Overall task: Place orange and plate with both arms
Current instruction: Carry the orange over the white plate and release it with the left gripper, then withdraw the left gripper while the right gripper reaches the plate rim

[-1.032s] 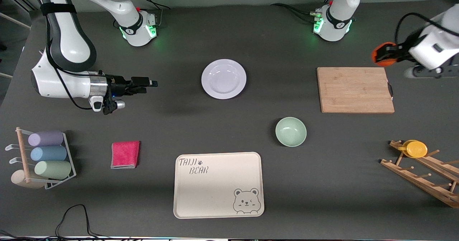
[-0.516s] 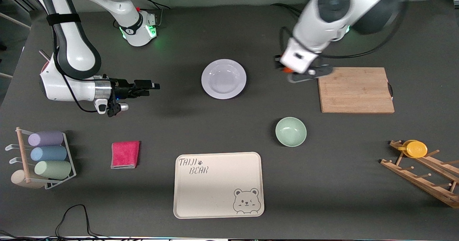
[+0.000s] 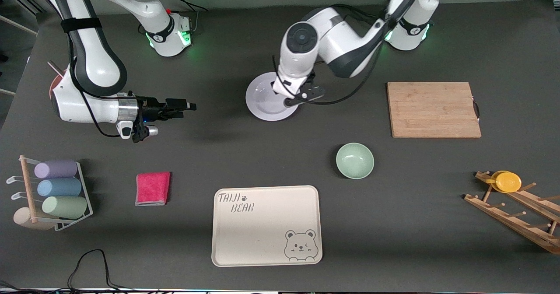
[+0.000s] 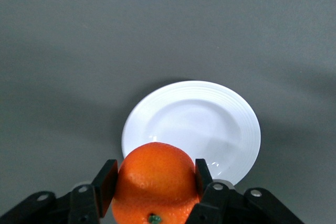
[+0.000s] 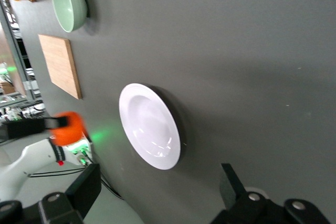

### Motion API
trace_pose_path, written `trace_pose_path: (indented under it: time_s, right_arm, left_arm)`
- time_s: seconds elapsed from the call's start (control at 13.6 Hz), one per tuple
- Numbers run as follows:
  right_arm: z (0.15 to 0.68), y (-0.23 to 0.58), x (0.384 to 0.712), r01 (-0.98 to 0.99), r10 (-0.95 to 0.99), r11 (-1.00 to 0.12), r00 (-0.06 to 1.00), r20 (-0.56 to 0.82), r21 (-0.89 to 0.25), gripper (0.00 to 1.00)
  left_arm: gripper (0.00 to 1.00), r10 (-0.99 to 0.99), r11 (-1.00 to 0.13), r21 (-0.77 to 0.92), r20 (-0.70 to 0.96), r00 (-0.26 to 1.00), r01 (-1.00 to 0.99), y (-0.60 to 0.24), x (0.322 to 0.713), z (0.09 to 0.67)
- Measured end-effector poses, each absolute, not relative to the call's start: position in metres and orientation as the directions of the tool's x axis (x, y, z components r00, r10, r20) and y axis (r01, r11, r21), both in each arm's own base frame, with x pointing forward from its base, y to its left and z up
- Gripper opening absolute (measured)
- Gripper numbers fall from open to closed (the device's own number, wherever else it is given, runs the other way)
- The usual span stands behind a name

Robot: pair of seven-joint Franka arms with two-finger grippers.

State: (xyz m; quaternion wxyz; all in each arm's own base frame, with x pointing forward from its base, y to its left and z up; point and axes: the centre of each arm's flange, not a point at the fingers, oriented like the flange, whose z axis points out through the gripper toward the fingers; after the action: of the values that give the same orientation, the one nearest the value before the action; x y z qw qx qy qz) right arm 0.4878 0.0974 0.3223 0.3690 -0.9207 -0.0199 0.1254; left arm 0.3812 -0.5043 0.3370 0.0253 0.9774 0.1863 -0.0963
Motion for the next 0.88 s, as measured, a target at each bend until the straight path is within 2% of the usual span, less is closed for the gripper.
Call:
trace_pose_path:
  time_s: [0.37, 0.88]
  right_arm:
    - [0.319, 0.104, 0.485, -0.057, 0.131, -0.724, 0.967, -0.218, -0.688, 1.0]
    - [0.316, 0.109, 0.484, -0.067, 0.112, -0.719, 0.971, -0.211, -0.692, 1.0]
  left_arm:
    - [0.65, 0.382, -0.921, 0.006, -0.168, 0.909, 0.389, -0.544, 0.345, 0.265]
    - [0.65, 0.397, -0.916, 0.006, -0.103, 0.912, 0.4, -0.563, 0.319, 0.22]
